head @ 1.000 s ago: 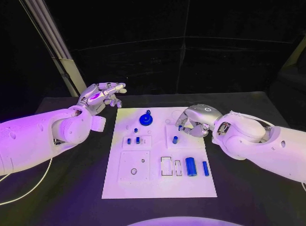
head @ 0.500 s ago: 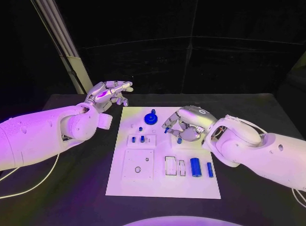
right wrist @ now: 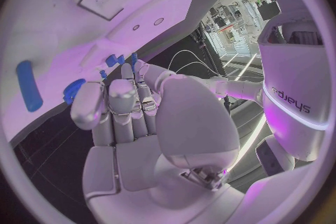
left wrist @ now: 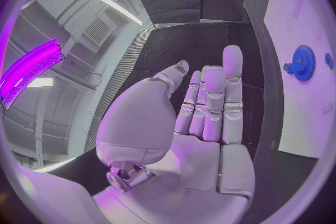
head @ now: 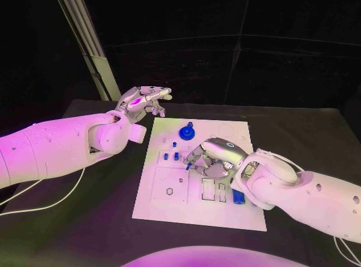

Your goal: Assemble the parts on the task board

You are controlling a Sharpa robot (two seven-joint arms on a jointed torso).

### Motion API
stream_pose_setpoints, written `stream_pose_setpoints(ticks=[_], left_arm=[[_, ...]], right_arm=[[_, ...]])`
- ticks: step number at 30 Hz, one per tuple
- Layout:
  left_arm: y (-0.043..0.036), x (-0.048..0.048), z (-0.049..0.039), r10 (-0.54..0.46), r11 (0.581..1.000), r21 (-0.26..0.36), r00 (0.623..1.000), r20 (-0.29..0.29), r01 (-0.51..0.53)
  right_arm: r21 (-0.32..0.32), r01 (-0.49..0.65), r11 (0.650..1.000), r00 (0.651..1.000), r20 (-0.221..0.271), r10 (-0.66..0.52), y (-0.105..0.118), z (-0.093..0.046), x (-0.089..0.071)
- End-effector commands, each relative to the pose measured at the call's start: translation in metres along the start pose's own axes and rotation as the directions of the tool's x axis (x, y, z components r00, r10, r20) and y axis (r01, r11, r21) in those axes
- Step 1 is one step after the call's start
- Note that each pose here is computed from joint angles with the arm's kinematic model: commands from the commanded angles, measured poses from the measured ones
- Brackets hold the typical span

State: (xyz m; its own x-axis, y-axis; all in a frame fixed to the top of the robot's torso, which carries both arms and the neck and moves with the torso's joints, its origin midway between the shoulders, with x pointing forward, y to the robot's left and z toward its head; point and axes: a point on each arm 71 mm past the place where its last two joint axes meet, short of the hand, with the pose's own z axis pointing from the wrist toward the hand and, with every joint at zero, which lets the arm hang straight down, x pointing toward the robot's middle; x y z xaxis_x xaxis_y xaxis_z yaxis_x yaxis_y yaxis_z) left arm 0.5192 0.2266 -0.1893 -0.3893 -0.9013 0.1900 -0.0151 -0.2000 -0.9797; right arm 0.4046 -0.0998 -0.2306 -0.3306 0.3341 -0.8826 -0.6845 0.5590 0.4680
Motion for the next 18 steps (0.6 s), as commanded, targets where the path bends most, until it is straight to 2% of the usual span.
stream_pose_setpoints(ticks=[1, 12, 18], left_arm=[[-0.0017, 0.0018, 0.0012, -0.008, 1.0, 0.013, 1.0, -0.008, 0.008], [-0.0012, 0.0032, 0.0022, -0.009, 1.0, 0.01, 1.0, -0.012, 0.009], [-0.0012, 0.0026, 0.0022, -0.008, 1.0, 0.009, 1.0, -0.01, 0.008]], right_arm=[[-0.014, 0.041, 0.999, 0.998, -0.042, -0.042, 0.002, 0.002, 0.008], [0.003, 0.072, 0.997, 0.994, -0.081, -0.071, 0.006, 0.012, 0.027], [0.011, 0.079, 0.997, 0.992, -0.097, -0.078, 0.006, 0.014, 0.032]])
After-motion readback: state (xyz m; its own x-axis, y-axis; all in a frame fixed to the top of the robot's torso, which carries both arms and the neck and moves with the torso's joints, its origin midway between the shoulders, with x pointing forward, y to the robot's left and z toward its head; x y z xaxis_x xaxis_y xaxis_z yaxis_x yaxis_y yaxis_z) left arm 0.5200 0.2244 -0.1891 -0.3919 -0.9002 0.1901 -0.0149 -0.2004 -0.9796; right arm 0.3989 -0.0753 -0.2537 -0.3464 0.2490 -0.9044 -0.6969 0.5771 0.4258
